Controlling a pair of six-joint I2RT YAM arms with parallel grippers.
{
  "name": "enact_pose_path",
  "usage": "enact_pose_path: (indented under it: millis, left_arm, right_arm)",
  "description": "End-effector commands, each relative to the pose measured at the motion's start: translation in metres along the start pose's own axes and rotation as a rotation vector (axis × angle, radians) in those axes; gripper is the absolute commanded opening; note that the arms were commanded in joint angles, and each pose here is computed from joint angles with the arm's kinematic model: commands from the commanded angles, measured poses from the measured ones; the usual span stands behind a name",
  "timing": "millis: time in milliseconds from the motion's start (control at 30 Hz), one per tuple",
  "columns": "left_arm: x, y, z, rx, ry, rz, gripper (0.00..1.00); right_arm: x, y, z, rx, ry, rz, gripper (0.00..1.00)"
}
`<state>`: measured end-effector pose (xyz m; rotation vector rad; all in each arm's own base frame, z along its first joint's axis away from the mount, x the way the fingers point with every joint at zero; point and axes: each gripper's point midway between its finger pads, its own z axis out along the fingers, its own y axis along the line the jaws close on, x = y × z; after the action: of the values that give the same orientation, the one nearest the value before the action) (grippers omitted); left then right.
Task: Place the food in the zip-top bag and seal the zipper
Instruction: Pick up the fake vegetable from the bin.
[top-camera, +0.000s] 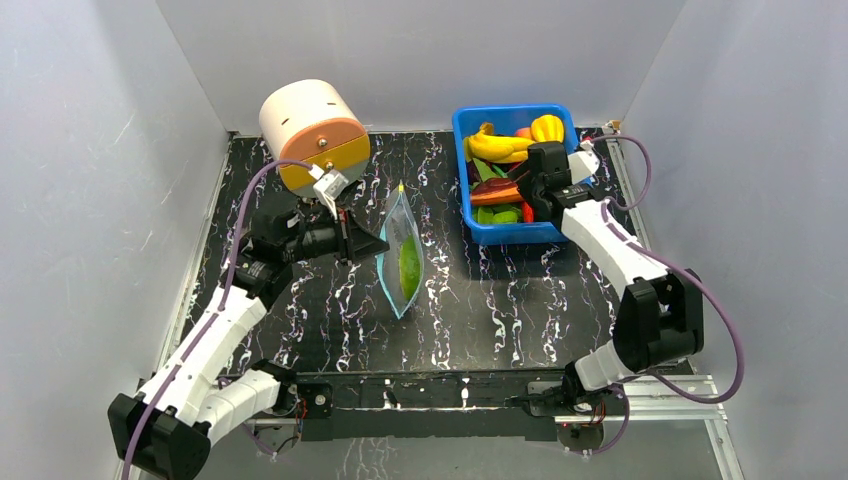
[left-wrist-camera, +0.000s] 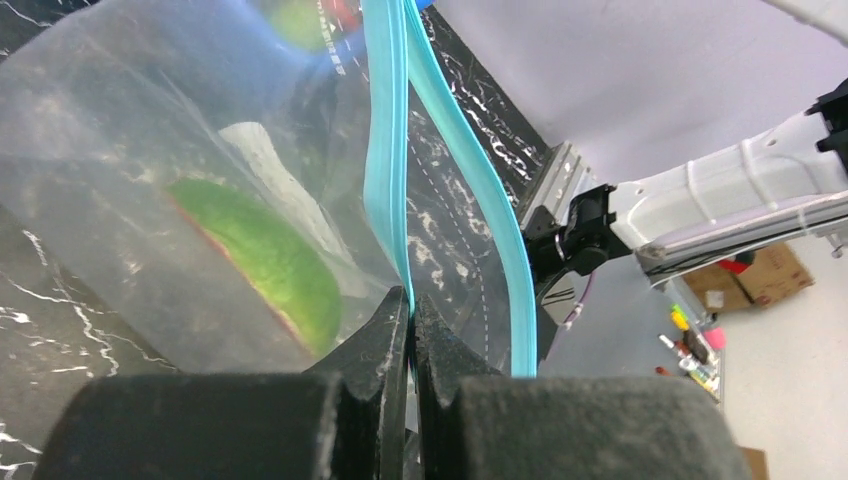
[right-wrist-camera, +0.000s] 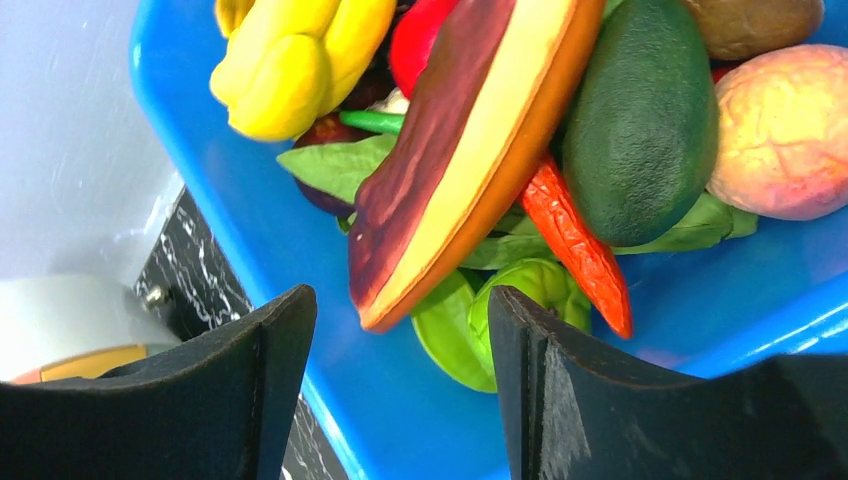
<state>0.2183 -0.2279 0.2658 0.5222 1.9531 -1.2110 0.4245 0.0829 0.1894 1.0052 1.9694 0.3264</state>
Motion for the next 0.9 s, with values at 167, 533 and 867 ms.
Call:
enact_pose_path:
  millis: [167,533,867]
  left_arm:
    - [-0.002,-0.006,-0.004,-0.001,-0.04,-0.046,0.0]
    - [-0.031,-0.002,-0.035,-0.198,-0.016,0.147,0.0]
    - [-0.016,-0.003,-0.028,-0.134,0.01,0.151,0.0]
  right_arm:
    - [-0.013,0.003,0.029,0.08,-0.07,0.204,0.61]
    - [-0.007,-0.012,0.066,0.138,-0.028,0.289,0.6]
    - [-0.004,-0.025,0.085,0.173,-0.025,0.307,0.65]
